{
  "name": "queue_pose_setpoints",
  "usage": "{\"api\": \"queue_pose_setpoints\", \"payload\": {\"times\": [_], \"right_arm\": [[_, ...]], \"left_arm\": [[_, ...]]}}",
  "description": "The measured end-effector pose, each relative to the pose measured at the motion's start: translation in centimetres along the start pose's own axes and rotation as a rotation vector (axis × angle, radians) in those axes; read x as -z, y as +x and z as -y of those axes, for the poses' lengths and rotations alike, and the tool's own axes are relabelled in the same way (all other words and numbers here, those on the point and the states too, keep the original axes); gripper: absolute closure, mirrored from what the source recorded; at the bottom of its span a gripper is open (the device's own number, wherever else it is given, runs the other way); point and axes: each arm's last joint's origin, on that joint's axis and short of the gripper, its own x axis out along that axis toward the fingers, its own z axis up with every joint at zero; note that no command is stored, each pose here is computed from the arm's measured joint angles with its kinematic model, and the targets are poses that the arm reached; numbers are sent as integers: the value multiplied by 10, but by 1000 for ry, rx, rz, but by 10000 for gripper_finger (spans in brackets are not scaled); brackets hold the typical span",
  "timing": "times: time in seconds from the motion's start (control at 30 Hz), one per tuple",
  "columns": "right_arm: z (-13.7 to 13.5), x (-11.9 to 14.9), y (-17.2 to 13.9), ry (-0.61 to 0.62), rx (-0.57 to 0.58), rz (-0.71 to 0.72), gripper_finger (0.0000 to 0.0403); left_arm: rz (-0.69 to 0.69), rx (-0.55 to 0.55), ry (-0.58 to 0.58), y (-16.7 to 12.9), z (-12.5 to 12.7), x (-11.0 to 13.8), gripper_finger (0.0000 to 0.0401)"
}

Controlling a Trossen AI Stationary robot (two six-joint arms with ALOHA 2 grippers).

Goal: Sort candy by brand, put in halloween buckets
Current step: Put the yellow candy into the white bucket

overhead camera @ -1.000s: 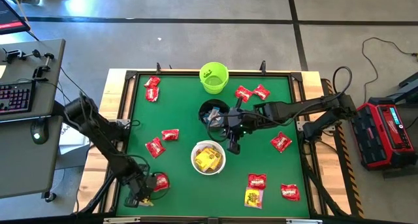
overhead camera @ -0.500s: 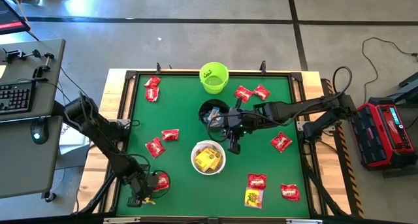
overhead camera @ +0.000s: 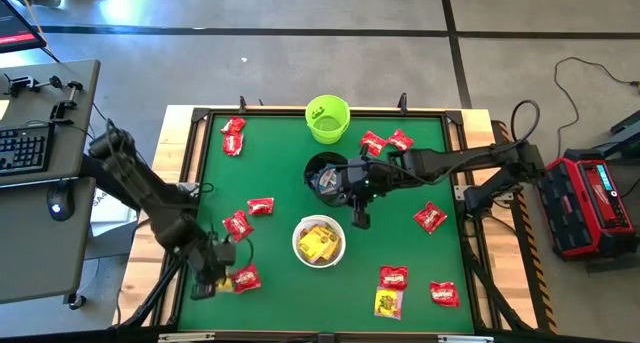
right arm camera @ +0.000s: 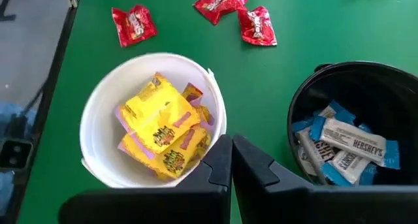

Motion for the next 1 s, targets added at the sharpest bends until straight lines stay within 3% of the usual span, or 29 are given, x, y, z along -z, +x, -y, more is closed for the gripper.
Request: {"api": "queue_pose_setpoints", "payload": {"times": [0.17,0.33,0.6,0.77,1.0], "right_arm": [[15,6,3,-13,15,-25,403],[28,26,13,18,0,-42,403],[30,62,-5,73,4,74,403],[31,89,-22,122,54,101,403],[32,115,-33,183,90,161,403]], "left_arm": [[140,17,-70,-24,-13,-19,401],[262,0,-70,-43,-24,-49,401],[449,-97,-71,-72,-42,-108,401],[578,-71,-51,-79,-41,-152,401],[601,-137,-54,-72,-40,-200,401]]}}
